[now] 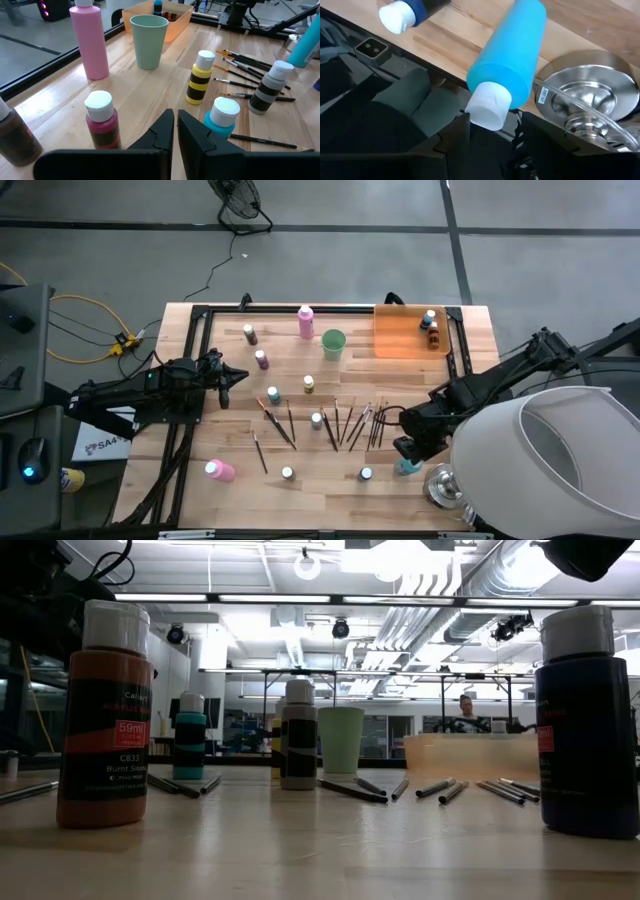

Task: Pick & Place Paint Supplies
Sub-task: Put the large blue paint bottle into the orange bin

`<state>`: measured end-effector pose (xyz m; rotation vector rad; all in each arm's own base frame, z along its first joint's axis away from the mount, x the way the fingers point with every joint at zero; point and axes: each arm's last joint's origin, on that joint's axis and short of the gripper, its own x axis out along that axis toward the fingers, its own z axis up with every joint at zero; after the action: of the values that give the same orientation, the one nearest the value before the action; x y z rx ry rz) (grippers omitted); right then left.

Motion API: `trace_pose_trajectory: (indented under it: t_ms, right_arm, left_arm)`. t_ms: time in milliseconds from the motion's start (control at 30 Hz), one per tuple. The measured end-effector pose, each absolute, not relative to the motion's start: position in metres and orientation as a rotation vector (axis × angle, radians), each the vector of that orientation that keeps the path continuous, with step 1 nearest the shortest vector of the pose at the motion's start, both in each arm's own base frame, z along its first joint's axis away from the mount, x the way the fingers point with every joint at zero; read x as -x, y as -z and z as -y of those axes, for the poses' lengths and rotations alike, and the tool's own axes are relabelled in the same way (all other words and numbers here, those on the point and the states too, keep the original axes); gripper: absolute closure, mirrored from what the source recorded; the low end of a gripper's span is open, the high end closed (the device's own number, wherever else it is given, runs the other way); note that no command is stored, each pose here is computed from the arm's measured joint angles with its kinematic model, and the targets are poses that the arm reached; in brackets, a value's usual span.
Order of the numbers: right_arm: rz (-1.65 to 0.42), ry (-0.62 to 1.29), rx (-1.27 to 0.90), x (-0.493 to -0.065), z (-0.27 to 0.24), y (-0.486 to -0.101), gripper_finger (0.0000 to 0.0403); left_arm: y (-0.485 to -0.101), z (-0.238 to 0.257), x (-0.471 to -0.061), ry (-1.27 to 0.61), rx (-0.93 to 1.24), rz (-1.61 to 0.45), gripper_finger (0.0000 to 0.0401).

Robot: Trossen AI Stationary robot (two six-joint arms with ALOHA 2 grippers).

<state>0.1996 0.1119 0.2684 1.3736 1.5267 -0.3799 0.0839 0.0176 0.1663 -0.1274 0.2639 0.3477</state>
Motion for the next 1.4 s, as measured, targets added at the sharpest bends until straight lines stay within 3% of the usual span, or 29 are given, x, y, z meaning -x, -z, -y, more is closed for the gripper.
trace_pose_trajectory:
  t_ms: [1267,1400]
  right_arm:
    - [-1.366,0.359,-1.300,-0.1992,-0.1066,-0.2743,0.0229]
    - [-1.367,0.348,-1.303,-0.2000,-0.1072,-0.2744,0.0215]
  left_arm:
    - [-0.1663,-0.0176,-0.0839,-0.348,0.127,-0.264,0.0379]
    - [-0.1663,-0.0176,-0.0839,-0.348,0.127,-0.264,0.0379]
